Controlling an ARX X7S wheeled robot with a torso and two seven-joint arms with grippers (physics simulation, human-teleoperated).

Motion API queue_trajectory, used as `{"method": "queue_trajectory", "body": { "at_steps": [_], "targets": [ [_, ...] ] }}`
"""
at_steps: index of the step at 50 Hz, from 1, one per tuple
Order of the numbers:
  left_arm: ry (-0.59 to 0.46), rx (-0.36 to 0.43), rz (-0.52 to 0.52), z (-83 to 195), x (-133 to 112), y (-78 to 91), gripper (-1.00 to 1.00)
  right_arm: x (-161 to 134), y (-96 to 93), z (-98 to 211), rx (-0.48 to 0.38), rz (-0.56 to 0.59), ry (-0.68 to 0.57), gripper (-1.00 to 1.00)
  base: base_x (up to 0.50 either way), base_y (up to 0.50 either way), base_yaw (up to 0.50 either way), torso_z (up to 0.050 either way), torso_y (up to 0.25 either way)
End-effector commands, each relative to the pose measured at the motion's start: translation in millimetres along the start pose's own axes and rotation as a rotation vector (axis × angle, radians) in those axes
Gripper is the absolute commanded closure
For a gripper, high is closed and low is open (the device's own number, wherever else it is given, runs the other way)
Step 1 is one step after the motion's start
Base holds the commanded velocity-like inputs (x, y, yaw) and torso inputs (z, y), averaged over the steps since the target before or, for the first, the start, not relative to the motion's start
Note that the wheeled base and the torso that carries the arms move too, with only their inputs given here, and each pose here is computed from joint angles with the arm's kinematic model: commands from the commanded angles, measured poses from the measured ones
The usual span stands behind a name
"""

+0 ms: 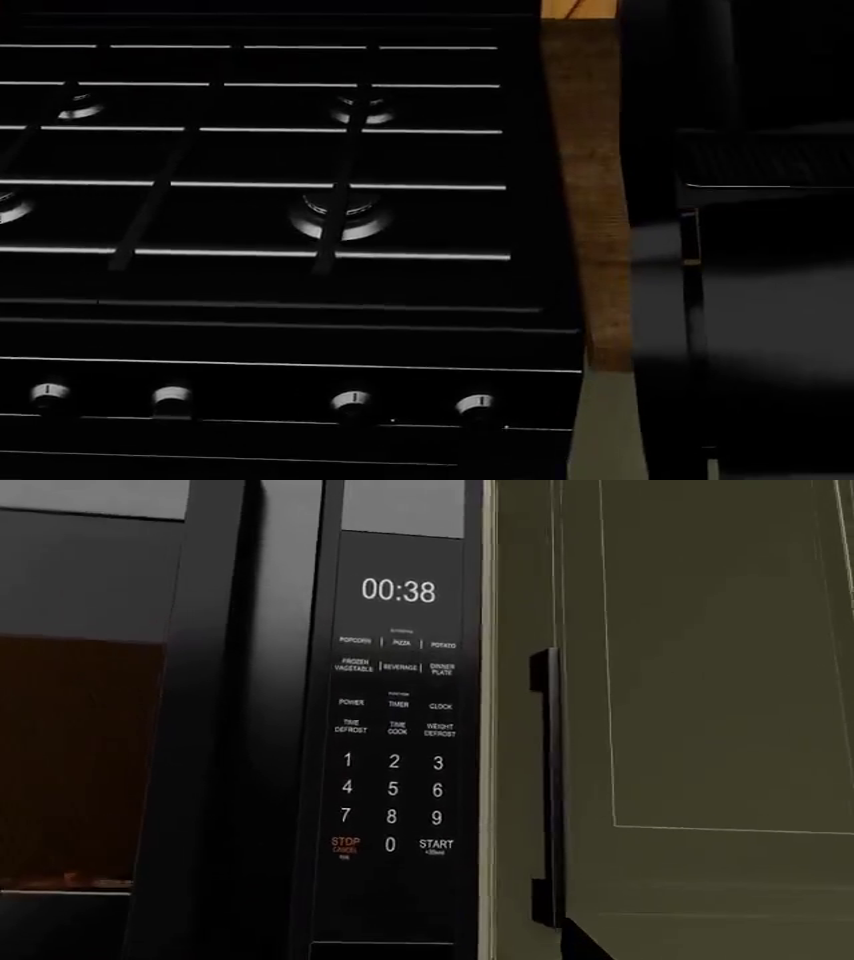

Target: Press the stop button on the microwave

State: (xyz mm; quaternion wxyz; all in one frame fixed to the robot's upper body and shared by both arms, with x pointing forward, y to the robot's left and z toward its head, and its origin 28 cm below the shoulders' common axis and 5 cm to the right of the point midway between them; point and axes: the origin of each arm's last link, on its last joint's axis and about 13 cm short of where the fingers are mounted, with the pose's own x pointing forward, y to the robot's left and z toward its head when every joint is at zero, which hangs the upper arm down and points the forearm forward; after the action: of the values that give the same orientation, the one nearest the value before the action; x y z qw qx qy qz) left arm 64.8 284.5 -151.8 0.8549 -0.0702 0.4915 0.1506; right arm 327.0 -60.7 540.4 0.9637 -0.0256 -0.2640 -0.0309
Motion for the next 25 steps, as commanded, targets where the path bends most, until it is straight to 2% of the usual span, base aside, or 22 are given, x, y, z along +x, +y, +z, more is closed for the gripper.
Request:
{"method": "queue_trajectory", "body": {
  "at_steps": [1,3,14,17,22,25],
  "targets": [
    [-0.002,0.0,-0.001,0.9,0.4,-0.4,-1.0,-0.8,0.9,11.1,0.004,-0.005,-0.036,-1.0,0.5,-0.09,0.0,0.049,0.123],
    [-0.002,0.0,-0.001,0.9,0.4,-0.4,-1.0,-0.6,0.4,12.0,-0.001,-0.027,-0.029,-1.0,0.43,-0.06,0.0,0.05,0.123],
    [-0.002,0.0,-0.001,0.9,0.4,-0.4,-1.0,-2.1,0.5,21.0,0.006,-0.03,-0.056,-1.0,0.0,0.0,0.0,0.05,0.123],
    [-0.002,0.0,-0.001,0.9,0.4,-0.4,-1.0,-2.5,1.9,19.0,0.024,-0.003,-0.061,-1.0,0.44,-0.2,0.0,0.05,0.122],
    [-0.002,0.0,-0.001,0.9,0.4,-0.4,-1.0,-0.4,2.2,12.7,0.006,-0.027,-0.049,-1.0,0.48,-0.22,0.0,0.05,0.123],
    [-0.002,0.0,-0.001,0.9,0.4,-0.4,-1.0,-0.3,2.8,11.7,-0.004,-0.037,-0.044,-1.0,0.07,-0.01,0.0,0.05,0.124]
  ]
}}
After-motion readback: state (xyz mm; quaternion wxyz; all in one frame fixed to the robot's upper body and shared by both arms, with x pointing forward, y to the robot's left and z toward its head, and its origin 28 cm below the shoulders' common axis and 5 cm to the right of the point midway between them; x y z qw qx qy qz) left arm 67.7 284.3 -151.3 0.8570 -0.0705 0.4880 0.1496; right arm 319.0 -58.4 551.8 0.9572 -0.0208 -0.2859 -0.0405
